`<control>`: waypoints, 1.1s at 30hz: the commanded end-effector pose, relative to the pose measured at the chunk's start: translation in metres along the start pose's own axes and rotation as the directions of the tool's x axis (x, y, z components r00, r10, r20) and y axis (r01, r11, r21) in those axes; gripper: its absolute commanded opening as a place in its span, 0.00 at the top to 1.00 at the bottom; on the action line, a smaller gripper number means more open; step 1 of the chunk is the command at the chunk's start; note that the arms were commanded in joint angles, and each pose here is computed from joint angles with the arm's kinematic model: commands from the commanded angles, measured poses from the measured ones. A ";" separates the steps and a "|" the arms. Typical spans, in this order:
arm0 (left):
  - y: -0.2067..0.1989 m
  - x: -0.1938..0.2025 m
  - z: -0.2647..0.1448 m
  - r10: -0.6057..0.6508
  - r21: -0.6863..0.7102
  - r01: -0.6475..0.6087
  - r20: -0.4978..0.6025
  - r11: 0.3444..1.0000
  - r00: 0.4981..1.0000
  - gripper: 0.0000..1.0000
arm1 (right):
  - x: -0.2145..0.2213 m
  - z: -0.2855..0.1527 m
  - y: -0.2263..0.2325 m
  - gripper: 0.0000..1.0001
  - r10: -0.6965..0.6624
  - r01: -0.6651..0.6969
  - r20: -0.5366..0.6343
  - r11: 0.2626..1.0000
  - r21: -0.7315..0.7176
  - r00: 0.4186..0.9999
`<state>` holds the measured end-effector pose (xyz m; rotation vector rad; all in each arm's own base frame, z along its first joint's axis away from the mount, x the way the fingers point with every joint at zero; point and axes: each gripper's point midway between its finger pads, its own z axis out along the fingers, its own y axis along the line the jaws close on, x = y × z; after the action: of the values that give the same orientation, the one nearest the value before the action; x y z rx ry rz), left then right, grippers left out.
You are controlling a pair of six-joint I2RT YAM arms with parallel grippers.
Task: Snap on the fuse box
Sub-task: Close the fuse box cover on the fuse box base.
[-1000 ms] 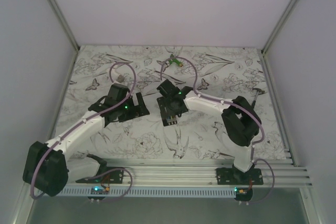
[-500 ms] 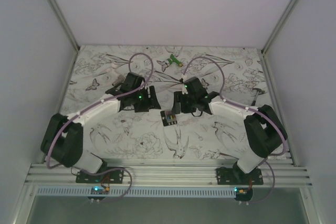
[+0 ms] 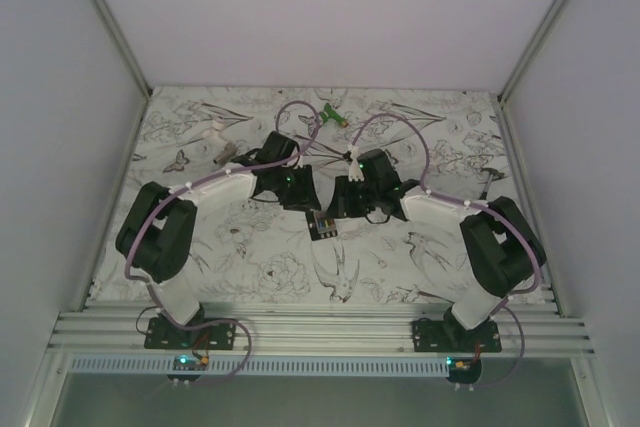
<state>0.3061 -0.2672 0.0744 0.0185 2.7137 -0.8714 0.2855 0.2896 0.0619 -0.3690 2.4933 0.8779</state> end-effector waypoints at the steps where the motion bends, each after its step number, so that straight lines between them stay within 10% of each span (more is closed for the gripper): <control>1: -0.006 0.007 0.008 0.015 0.031 -0.014 -0.056 0.999 0.998 0.62 | 0.006 0.004 -0.004 0.56 0.019 -0.019 -0.010 1.000 -0.015 1.000; 33: 0.086 0.104 0.058 -0.216 -0.258 0.140 -0.292 0.956 0.932 0.99 | 0.084 0.026 -0.058 0.76 0.131 -0.095 -0.226 0.982 0.165 0.965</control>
<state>0.3042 -0.2751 0.0355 -0.0816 2.8111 -0.9585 0.2673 0.2867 0.0279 -0.3298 2.6214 0.9887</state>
